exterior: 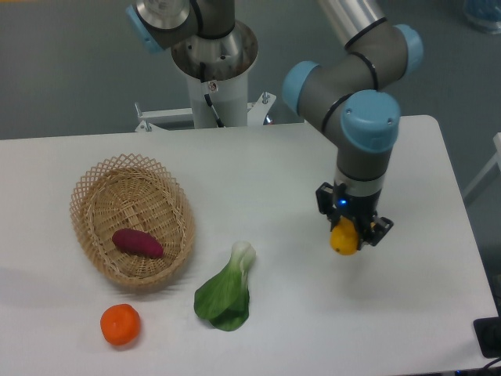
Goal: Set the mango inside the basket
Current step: 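Carry the held mango over toward the wicker basket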
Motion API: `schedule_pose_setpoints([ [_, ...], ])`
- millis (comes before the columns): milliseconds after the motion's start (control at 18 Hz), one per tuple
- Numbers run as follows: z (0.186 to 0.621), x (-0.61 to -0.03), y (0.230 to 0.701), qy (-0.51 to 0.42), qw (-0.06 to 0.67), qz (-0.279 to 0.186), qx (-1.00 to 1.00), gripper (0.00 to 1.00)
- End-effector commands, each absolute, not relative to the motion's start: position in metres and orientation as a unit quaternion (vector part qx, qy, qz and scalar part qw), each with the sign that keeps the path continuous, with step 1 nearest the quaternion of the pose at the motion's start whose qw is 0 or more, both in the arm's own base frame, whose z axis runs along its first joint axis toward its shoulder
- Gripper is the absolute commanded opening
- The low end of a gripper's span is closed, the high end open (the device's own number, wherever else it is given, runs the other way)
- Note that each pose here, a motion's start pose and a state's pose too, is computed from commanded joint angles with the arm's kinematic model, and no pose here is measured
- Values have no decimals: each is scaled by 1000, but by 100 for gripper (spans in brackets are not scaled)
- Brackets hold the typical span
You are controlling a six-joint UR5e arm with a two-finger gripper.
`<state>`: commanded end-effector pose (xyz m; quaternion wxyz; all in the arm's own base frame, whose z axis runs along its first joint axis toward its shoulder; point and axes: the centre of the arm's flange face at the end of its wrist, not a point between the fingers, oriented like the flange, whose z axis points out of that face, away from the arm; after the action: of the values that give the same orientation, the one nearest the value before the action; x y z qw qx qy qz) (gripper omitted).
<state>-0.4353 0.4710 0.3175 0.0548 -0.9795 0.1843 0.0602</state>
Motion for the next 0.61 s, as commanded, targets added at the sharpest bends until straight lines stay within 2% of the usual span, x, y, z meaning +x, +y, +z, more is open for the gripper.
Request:
schedule_pose_setpoints([
  [278, 309, -389, 481, 209, 50, 45, -976, 28],
  [611, 307, -315, 520, 237, 52, 35, -969, 31],
])
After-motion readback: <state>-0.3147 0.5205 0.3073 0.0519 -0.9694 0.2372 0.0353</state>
